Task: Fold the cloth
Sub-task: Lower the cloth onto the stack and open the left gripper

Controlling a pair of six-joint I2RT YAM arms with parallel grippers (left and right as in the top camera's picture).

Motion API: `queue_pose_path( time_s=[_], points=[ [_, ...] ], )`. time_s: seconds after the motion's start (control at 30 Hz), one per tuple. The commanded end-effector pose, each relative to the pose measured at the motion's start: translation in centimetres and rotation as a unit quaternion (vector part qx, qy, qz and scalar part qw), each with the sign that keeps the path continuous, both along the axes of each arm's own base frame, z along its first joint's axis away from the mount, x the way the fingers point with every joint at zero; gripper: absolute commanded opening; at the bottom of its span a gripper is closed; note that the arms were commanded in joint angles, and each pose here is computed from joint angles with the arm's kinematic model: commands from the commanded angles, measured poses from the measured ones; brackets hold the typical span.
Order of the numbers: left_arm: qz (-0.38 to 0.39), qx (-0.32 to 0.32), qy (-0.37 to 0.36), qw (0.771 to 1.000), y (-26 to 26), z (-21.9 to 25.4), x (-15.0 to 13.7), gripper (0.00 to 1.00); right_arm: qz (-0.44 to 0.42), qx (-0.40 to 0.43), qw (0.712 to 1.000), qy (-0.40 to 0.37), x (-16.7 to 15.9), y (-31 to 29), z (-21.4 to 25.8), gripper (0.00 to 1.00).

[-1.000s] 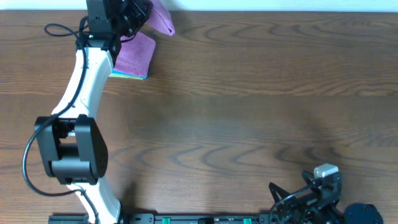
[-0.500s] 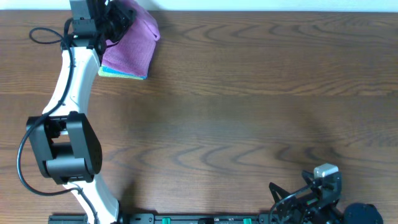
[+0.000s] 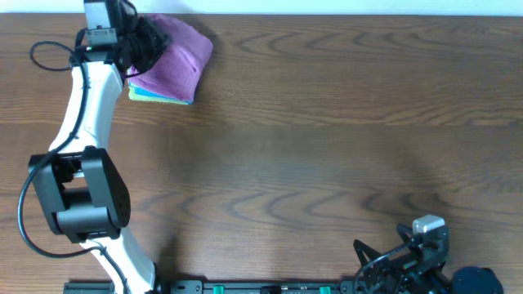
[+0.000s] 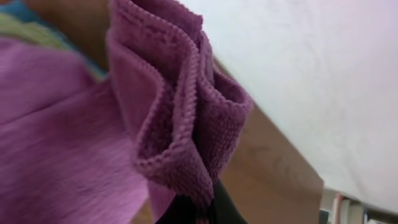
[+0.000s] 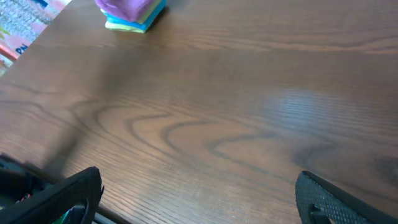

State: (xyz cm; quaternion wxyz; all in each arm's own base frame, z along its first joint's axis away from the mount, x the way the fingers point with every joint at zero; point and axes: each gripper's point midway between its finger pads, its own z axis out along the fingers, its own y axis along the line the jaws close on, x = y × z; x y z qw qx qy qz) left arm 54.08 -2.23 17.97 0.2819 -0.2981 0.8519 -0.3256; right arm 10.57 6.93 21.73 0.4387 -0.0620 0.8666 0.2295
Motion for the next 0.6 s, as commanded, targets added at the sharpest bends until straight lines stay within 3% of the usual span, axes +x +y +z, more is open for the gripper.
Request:
queue_pose_path(
  time_s=[0.0, 0.57],
  points=[
    [0.009, 0.029, 0.005, 1.0, 1.8, 0.0, -0.1, 0.06, -0.005, 0.005, 1.0, 0.004, 0.0, 0.0, -0.2, 0.99],
    [0.03, 0.096, 0.086, 0.991, 5.2, -3.9, -3.2, 0.06, -0.005, 0.005, 1.0, 0.004, 0.0, 0.0, -0.1, 0.99]
  ],
)
